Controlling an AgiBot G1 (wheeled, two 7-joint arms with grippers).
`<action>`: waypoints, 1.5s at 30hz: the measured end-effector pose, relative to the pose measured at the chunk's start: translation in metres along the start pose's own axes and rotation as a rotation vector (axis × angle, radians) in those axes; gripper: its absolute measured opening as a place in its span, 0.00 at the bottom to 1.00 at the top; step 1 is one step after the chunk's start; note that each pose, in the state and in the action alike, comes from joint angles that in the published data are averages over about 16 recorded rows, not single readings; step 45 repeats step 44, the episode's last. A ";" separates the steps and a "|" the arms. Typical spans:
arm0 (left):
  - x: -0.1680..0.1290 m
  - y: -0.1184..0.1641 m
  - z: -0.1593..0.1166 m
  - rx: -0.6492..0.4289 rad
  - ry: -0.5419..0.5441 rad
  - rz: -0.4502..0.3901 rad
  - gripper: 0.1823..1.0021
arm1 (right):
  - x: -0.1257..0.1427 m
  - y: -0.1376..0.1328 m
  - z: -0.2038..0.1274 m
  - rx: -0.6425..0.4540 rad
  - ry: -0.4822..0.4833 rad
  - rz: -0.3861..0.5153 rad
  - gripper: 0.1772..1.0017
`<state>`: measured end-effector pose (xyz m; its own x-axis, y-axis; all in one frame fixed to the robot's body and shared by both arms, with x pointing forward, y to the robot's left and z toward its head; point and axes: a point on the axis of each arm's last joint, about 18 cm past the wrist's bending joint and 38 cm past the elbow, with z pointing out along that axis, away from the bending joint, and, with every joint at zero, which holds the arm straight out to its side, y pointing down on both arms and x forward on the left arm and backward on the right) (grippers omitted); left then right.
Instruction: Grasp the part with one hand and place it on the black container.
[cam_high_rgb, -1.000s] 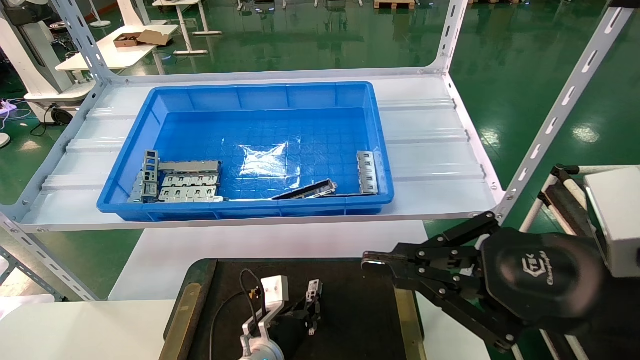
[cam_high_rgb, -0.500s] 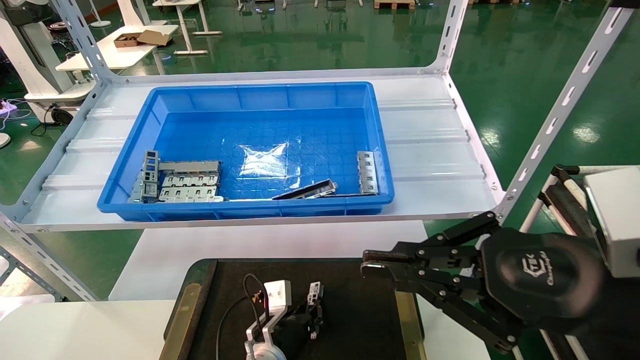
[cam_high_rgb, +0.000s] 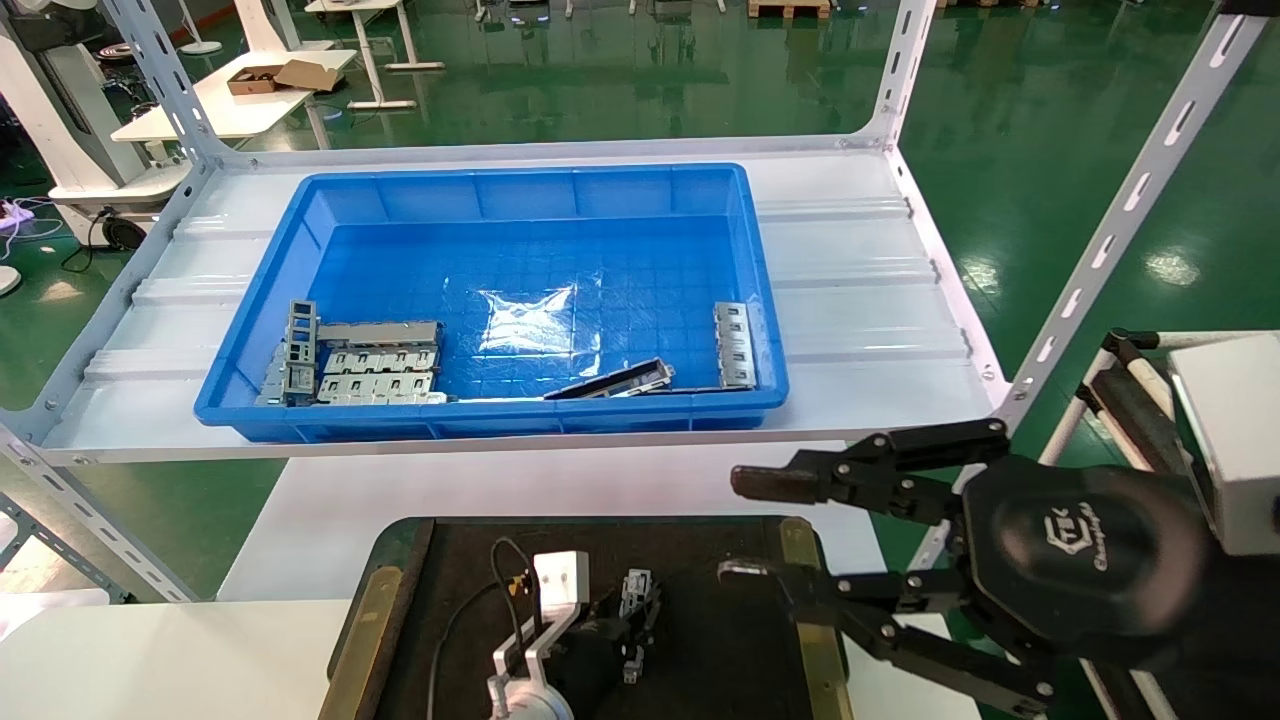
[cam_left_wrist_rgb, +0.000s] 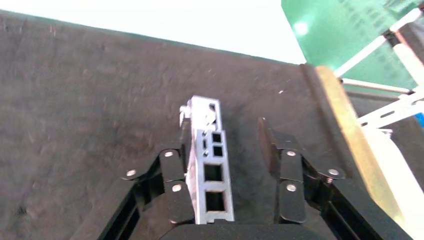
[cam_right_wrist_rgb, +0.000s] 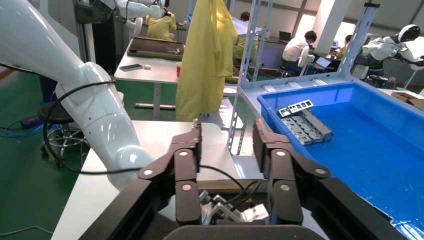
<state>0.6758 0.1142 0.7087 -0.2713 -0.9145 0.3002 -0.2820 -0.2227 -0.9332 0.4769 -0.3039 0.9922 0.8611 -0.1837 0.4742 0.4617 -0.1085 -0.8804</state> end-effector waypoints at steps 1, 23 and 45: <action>0.000 -0.003 -0.002 0.002 0.013 0.006 0.36 | 0.000 0.000 0.000 0.000 0.000 0.000 0.25; -0.017 -0.049 -0.081 -0.074 0.379 0.268 0.88 | 0.000 0.000 0.000 0.000 0.000 0.000 0.82; -0.054 -0.081 -0.146 0.007 0.569 0.473 1.00 | 0.000 0.000 0.000 0.000 0.000 0.000 1.00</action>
